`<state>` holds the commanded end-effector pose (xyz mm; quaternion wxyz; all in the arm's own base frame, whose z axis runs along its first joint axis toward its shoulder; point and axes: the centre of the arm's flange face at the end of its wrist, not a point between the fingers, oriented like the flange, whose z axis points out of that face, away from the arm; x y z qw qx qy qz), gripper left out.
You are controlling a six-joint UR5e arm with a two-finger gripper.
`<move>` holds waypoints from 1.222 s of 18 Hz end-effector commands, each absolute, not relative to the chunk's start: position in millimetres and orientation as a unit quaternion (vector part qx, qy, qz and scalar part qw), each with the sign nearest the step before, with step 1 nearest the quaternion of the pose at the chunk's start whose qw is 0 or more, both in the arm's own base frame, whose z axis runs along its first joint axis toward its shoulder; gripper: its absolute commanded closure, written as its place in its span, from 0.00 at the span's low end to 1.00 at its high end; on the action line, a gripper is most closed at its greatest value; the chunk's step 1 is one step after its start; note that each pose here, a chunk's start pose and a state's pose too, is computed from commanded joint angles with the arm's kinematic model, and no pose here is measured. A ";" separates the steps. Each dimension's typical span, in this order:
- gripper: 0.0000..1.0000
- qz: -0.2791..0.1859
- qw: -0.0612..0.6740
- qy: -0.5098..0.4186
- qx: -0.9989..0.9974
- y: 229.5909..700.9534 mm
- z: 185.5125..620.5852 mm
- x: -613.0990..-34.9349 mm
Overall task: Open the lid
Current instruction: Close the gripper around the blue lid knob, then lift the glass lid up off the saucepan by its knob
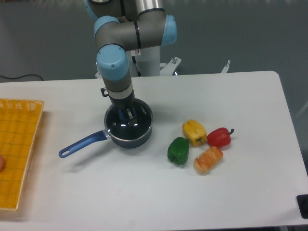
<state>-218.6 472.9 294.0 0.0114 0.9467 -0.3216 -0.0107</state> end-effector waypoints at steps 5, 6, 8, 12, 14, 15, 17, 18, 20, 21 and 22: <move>0.39 -0.013 0.011 -0.319 0.948 473.2 308.3 -226.1; 0.39 -0.009 0.014 -0.318 0.948 473.1 310.4 -227.3; 0.39 0.006 0.023 -0.315 0.949 472.5 318.5 -232.9; 0.39 0.021 0.030 -0.301 0.953 469.3 336.4 -250.6; 0.39 0.023 0.030 -0.291 0.956 464.2 340.9 -261.8; 0.39 0.021 0.028 -0.290 0.956 463.8 343.0 -264.8; 0.39 0.016 0.025 -0.285 0.958 463.6 350.7 -274.6; 0.39 0.015 0.026 -0.282 0.959 463.6 355.9 -279.4; 0.39 0.019 0.028 -0.277 0.960 464.5 367.2 -289.5; 0.39 0.020 0.028 -0.274 0.961 464.9 371.5 -293.4; 0.39 0.018 0.027 -0.268 0.963 461.6 374.2 -301.7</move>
